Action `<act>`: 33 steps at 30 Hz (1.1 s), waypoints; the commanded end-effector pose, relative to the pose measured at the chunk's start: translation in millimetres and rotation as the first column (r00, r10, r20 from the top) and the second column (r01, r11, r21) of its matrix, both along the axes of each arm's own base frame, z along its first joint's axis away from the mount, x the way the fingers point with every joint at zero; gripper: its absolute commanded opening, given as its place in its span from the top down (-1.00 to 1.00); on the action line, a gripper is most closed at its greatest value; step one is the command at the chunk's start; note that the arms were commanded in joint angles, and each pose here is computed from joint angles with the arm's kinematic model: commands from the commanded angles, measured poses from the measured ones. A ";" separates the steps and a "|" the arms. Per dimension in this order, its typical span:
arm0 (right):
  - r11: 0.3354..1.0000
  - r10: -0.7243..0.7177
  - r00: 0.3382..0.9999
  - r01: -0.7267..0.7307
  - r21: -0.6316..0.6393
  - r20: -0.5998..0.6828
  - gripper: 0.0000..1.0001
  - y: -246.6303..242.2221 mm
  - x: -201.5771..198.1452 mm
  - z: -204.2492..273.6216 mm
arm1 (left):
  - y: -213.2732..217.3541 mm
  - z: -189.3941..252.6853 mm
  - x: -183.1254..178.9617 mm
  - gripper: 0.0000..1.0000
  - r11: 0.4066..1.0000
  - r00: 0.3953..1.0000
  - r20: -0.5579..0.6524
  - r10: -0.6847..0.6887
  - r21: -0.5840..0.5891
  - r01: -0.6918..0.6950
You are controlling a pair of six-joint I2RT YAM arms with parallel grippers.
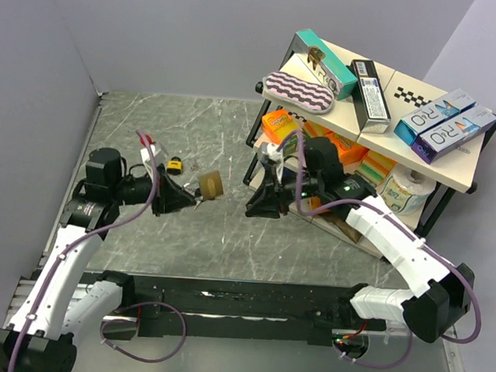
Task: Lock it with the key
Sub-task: Lock the lock, then place the key at the center of the board.
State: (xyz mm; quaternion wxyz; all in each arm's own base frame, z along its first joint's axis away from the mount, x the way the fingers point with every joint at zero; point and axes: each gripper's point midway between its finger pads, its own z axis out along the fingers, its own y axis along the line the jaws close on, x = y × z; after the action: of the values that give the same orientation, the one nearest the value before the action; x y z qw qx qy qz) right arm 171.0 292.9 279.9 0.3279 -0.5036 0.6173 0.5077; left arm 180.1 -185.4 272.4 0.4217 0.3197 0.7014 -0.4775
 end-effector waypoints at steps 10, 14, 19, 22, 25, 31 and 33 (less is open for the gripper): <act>0.977 -0.068 0.990 0.091 -0.195 0.121 1.00 120.3 46.9 -101.6 | 78.1 -2.4 107.8 0.98 0.841 0.816 -0.251 0.520 -0.018 -0.541; 0.969 -0.069 0.994 0.088 -0.231 0.087 1.00 149.0 49.9 -129.6 | 102.7 -11.2 117.0 0.98 0.799 0.768 -0.266 0.583 0.015 -0.602; 0.946 -0.050 0.990 0.090 -0.310 0.134 1.00 164.1 55.6 -181.4 | 114.6 -23.1 114.6 0.98 0.788 0.744 -0.291 0.601 0.065 -0.612; 0.937 -0.050 0.990 0.093 -0.338 0.134 1.00 164.5 58.1 -203.3 | 116.0 -27.1 110.9 0.98 0.795 0.749 -0.292 0.595 0.074 -0.602; 0.934 -0.048 0.992 0.086 -0.346 0.117 1.00 165.6 57.7 -216.3 | 117.6 -32.0 109.2 0.98 0.791 0.747 -0.282 0.603 0.087 -0.606; 0.924 -0.063 0.993 0.096 -0.371 0.102 1.00 160.2 56.1 -230.5 | 118.1 -41.1 106.7 0.98 0.797 0.750 -0.285 0.596 0.101 -0.595; 0.917 -0.066 0.993 0.100 -0.387 0.100 0.79 156.6 56.1 -235.7 | 117.7 -45.8 105.2 0.98 0.806 0.760 -0.279 0.587 0.111 -0.581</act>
State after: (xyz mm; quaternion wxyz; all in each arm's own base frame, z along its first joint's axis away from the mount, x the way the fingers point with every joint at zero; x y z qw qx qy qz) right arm 220.2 446.0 44.3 0.2509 -0.5552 0.7150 0.3428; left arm 281.5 -63.8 201.6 0.3904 -0.0475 0.8488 -0.3533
